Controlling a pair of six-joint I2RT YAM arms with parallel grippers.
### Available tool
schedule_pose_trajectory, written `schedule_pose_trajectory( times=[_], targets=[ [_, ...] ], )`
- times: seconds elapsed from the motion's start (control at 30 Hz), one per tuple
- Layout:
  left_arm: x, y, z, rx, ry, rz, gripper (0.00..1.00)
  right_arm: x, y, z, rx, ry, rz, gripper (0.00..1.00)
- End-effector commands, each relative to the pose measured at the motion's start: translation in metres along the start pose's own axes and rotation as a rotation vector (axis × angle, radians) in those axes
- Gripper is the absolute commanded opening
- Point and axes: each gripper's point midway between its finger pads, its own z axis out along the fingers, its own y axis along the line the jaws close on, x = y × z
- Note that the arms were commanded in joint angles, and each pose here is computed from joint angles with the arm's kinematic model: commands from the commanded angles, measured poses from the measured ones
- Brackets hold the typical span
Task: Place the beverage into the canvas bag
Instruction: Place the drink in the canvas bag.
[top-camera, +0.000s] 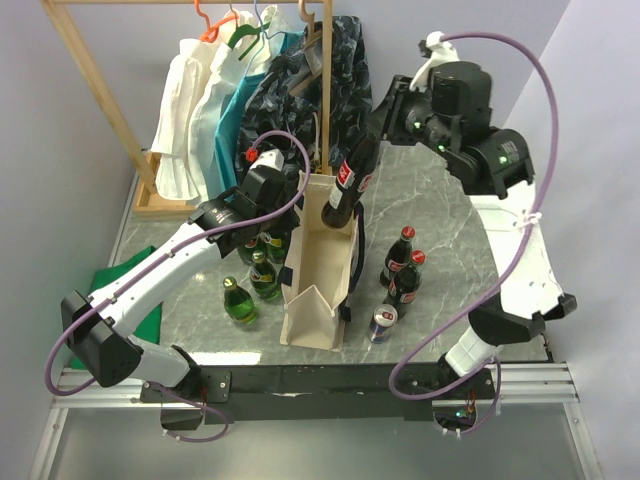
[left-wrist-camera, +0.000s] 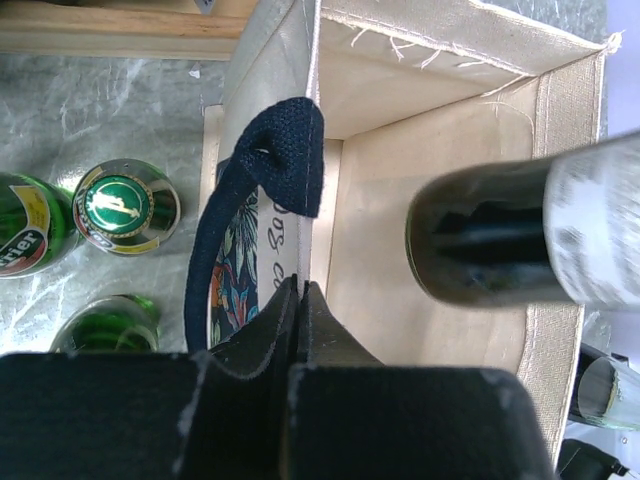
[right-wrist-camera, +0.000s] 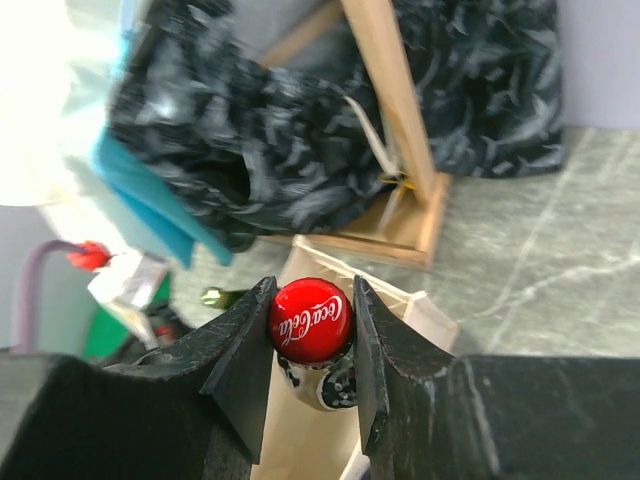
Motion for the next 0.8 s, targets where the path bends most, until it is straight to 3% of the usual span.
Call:
schedule_pose_trajectory(
  times=[0.0, 0.17, 0.77],
  targets=[
    [-0.015, -0.007, -0.003, -0.002, -0.034, -0.005, 0.01, -0.081, 0.021, -0.028, -0.034, -0.326, -0.004, 0.00],
    [-0.019, -0.014, -0.003, 0.003, -0.024, -0.004, 0.01, -0.065, 0.009, -0.011, 0.074, -0.303, -0.059, 0.00],
    [-0.025, -0.011, -0.012, -0.012, -0.048, -0.043, 0.01, -0.004, 0.002, 0.044, 0.207, -0.237, -0.194, 0.00]
  ],
)
